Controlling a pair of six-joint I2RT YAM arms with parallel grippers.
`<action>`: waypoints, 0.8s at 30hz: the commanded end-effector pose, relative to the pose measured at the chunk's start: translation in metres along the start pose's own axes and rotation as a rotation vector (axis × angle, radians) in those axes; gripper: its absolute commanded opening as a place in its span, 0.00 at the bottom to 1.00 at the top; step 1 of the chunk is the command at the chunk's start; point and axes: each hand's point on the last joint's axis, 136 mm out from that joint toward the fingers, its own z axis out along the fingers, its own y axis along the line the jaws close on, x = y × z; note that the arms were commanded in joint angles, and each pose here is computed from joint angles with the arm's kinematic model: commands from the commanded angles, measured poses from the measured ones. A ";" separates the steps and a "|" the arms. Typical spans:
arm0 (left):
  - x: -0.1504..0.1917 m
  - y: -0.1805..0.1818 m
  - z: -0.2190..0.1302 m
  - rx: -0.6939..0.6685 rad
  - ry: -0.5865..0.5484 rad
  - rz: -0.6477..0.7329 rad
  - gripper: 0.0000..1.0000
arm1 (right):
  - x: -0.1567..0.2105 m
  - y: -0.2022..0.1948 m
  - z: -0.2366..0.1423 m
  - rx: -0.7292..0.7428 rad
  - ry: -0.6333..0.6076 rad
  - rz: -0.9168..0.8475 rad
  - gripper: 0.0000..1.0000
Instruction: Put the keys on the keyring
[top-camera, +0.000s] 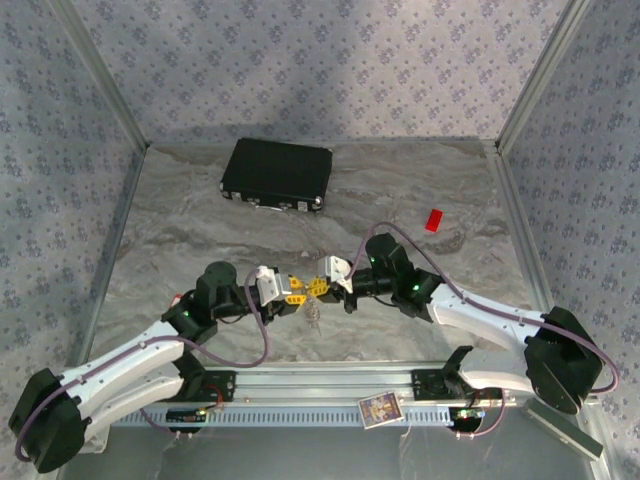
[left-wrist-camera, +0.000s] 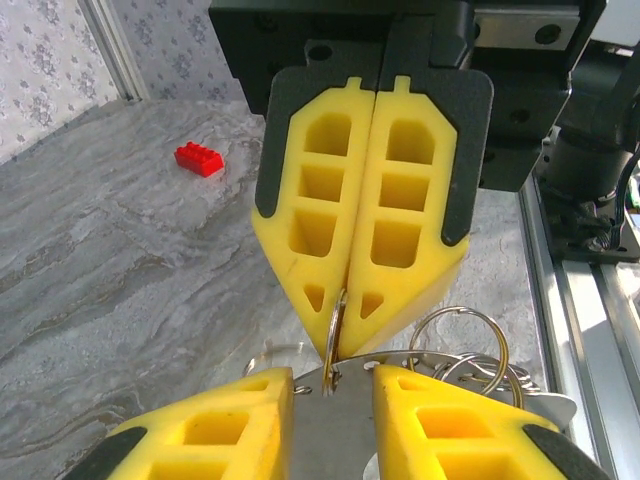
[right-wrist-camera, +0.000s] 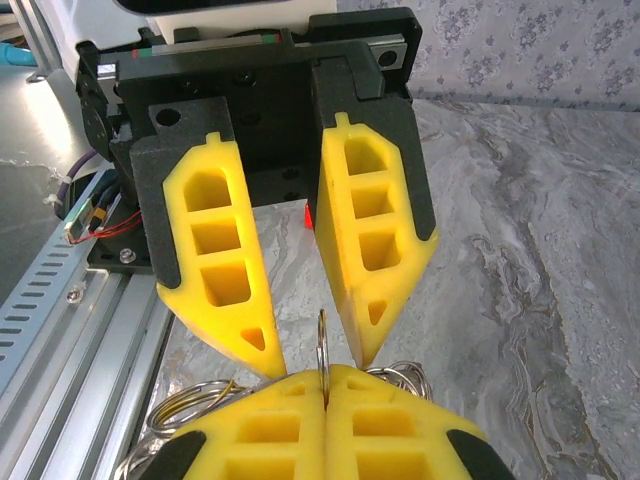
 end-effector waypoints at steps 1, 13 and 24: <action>-0.020 -0.003 -0.002 0.011 -0.085 0.021 0.25 | -0.013 0.003 -0.004 -0.015 -0.055 -0.010 0.00; -0.024 0.000 -0.001 0.001 -0.088 0.039 0.07 | -0.010 0.005 -0.003 -0.023 -0.040 -0.005 0.00; -0.015 0.002 0.002 0.005 0.013 0.060 0.00 | -0.003 -0.004 -0.012 0.048 0.082 -0.078 0.24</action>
